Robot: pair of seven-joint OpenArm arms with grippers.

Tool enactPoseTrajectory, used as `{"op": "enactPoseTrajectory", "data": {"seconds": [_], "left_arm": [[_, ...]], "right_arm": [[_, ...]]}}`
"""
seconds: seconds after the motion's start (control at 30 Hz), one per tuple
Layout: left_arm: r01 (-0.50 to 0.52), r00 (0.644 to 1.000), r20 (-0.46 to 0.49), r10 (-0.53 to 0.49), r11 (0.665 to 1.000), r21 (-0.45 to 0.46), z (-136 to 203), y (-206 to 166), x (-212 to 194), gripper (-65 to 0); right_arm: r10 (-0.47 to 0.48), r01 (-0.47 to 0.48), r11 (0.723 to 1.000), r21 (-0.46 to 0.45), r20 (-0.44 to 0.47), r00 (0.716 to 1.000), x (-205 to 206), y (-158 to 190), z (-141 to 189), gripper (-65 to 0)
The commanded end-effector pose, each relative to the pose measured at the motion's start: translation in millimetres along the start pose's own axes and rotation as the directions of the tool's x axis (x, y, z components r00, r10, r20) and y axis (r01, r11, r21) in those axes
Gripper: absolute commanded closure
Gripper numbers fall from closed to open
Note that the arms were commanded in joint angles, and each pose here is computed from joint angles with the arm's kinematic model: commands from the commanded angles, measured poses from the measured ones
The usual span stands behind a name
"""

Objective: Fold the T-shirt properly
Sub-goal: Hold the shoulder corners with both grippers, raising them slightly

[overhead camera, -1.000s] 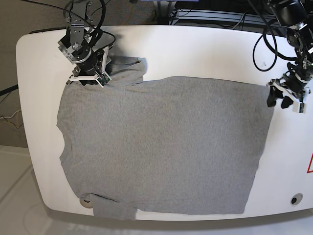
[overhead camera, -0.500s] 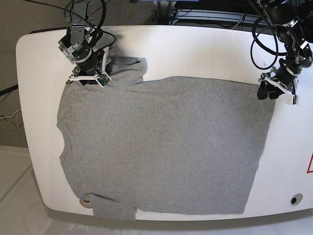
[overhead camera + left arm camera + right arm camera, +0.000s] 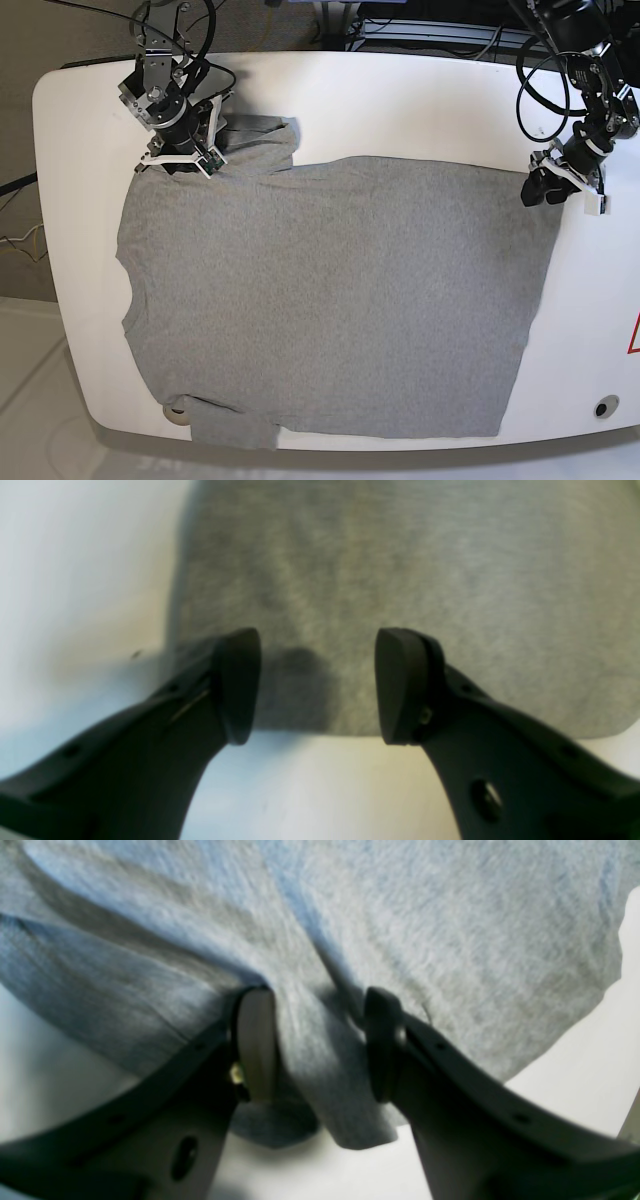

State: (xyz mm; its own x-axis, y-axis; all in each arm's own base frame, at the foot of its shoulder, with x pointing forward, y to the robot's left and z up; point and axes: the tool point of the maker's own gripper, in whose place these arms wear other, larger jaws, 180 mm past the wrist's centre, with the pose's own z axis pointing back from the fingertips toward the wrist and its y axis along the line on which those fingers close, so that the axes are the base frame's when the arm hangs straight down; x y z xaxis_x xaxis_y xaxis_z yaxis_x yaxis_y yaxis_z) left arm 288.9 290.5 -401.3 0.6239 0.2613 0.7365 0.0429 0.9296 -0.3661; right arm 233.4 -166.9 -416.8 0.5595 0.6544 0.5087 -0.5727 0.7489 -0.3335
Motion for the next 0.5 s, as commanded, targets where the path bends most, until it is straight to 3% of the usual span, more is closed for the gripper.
{"op": "enactPoseTrajectory", "data": {"seconds": [0.0,0.47], "left_arm": [[0.021,0.998,0.054,-0.020,1.000,-0.015,3.4,-2.3,20.6,-35.3],[-0.001,0.997,0.075,0.003,1.000,-0.019,2.1,-2.5,20.7,-33.2]], "right_arm": [[0.005,-0.005,1.000,-0.015,-0.003,1.000,0.6,-4.8,1.9,-26.2],[0.006,-0.007,1.000,-0.015,-0.040,0.999,-7.6,-4.8,1.2,-26.4]]}}
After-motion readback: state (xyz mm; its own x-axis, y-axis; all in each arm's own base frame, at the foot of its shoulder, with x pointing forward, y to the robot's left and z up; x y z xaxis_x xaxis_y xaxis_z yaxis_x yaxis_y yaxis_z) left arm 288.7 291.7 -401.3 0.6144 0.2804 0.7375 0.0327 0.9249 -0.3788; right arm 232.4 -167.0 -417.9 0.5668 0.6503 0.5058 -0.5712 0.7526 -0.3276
